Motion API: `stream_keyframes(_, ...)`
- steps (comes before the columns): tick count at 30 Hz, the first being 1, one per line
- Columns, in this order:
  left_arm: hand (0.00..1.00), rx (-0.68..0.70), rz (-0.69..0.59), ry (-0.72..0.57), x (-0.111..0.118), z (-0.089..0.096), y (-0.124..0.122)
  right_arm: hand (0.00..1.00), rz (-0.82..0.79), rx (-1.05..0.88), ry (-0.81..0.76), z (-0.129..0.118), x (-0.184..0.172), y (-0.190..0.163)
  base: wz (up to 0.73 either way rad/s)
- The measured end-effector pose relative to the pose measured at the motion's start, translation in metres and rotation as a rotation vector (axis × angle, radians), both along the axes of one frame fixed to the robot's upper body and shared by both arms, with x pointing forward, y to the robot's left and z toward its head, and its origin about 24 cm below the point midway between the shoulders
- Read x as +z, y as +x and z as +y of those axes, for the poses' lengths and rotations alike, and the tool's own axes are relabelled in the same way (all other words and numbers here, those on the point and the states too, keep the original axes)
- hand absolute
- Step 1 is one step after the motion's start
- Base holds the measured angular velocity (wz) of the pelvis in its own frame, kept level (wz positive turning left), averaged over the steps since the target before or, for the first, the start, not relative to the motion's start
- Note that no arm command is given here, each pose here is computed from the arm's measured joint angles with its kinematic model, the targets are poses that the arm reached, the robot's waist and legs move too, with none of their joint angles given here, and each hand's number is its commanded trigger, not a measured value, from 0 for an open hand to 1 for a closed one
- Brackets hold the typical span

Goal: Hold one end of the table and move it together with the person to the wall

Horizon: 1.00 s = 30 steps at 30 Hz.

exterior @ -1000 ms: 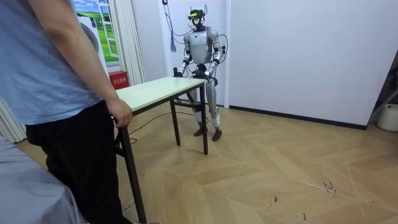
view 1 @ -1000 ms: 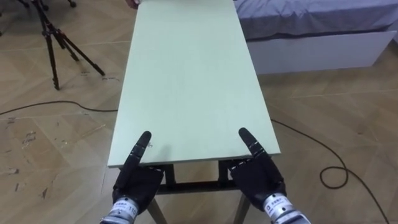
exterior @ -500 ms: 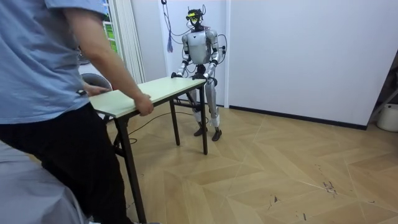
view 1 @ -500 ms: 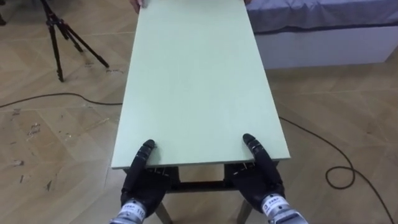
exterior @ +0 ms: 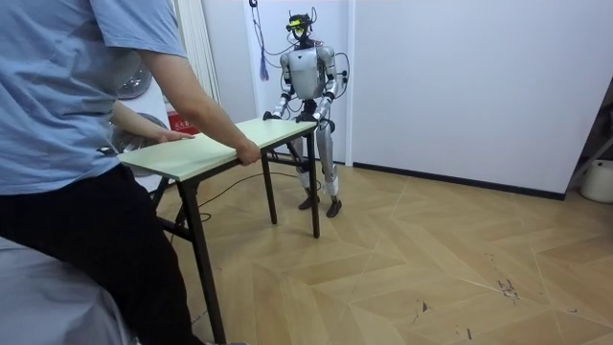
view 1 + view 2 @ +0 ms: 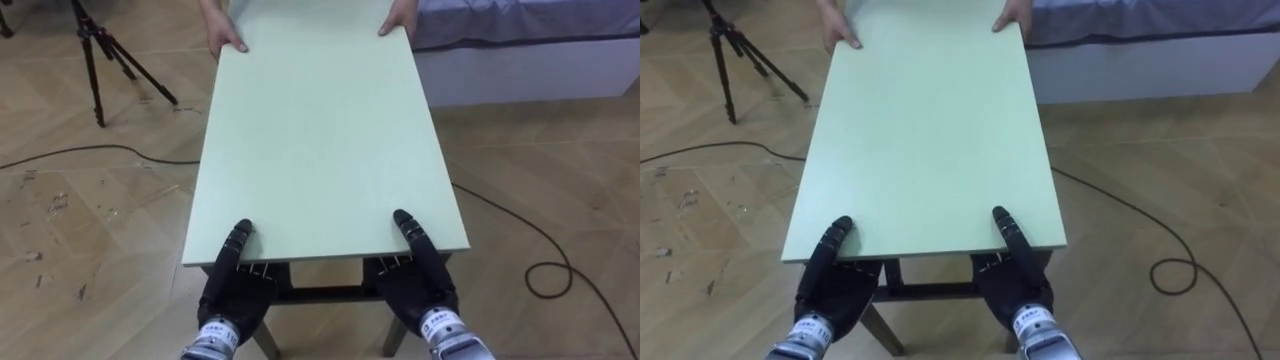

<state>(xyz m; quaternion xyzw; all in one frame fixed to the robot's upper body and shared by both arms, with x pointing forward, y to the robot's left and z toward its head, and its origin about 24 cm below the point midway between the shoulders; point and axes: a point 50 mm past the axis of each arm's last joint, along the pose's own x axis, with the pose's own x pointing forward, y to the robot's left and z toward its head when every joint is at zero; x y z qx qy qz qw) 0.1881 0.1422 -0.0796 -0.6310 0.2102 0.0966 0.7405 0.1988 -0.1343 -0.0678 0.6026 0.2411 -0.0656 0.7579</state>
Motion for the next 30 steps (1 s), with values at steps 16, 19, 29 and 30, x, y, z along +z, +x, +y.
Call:
stream_keyframes(16,1.0,-0.017,-0.009,0.024,-0.001,-0.006,-0.001,1.0,-0.017,-0.01,-0.014,-0.003,0.002,0.001,0.0)
stream_keyframes(19,1.0,-0.018,-0.023,0.014,0.002,-0.008,0.0,1.0,-0.041,-0.012,-0.016,-0.004,0.005,0.003,0.01)
stream_keyframes(29,1.0,-0.045,-0.071,0.03,0.013,-0.008,-0.017,1.0,-0.102,-0.01,-0.055,-0.009,0.013,-0.009,-0.01)
stream_keyframes(30,1.0,-0.051,-0.073,0.032,0.013,-0.008,-0.018,1.0,-0.101,-0.012,-0.057,-0.01,0.012,-0.01,0.0)
